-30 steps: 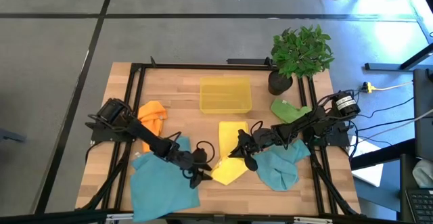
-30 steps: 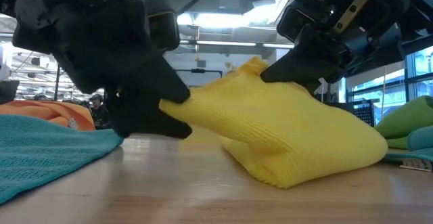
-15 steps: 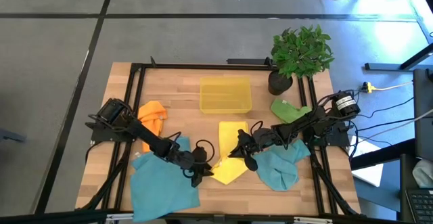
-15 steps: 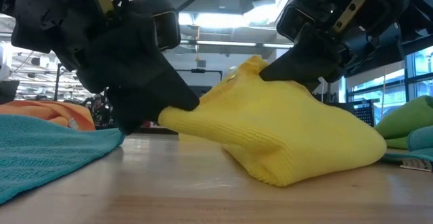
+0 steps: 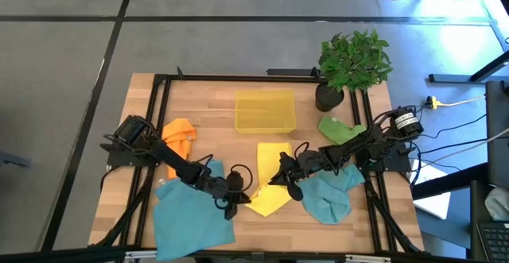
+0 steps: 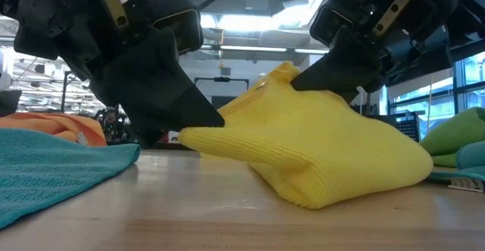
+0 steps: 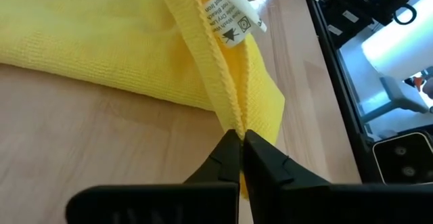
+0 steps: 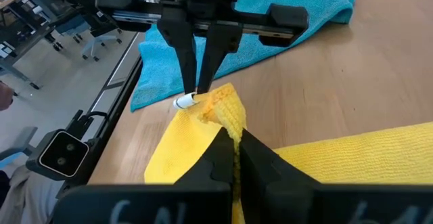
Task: Fold microfiber towels
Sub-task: Fold the yellow microfiber towel
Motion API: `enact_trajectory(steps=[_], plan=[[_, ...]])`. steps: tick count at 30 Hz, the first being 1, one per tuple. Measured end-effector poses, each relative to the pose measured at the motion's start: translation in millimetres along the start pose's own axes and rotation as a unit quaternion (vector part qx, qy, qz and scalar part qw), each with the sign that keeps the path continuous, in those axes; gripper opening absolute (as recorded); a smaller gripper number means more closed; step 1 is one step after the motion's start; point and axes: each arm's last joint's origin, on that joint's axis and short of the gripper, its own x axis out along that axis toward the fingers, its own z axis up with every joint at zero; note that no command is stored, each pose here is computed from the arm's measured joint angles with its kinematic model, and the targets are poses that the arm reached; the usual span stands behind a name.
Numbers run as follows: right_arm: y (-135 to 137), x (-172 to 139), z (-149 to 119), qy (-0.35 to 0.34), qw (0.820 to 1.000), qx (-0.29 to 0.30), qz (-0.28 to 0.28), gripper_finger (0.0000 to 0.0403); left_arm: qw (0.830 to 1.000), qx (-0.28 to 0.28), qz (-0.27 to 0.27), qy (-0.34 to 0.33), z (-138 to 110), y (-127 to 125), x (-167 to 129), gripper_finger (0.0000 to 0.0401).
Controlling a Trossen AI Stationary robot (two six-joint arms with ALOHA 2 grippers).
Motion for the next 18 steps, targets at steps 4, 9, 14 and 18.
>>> enact_trajectory(steps=[4,9,14,18], plan=[[1.7,0.1,-0.8,0.001,1.000,-0.001,0.003,0.0006,1.000,0.004,0.001,0.000,0.4,0.5,0.1,0.0001],[3.8,0.3,-1.8,0.003,1.000,-0.002,0.006,0.0006,1.000,0.001,0.002,-0.001,3.2,3.6,0.7,0.0000],[4.2,0.3,-2.1,0.007,1.000,-0.002,0.013,0.0006,1.000,-0.004,-0.012,0.010,6.5,7.6,1.7,0.0000],[5.8,0.4,-2.9,0.008,1.000,-0.004,0.016,0.0006,1.000,-0.002,-0.013,0.011,7.7,9.3,2.0,0.0000]])
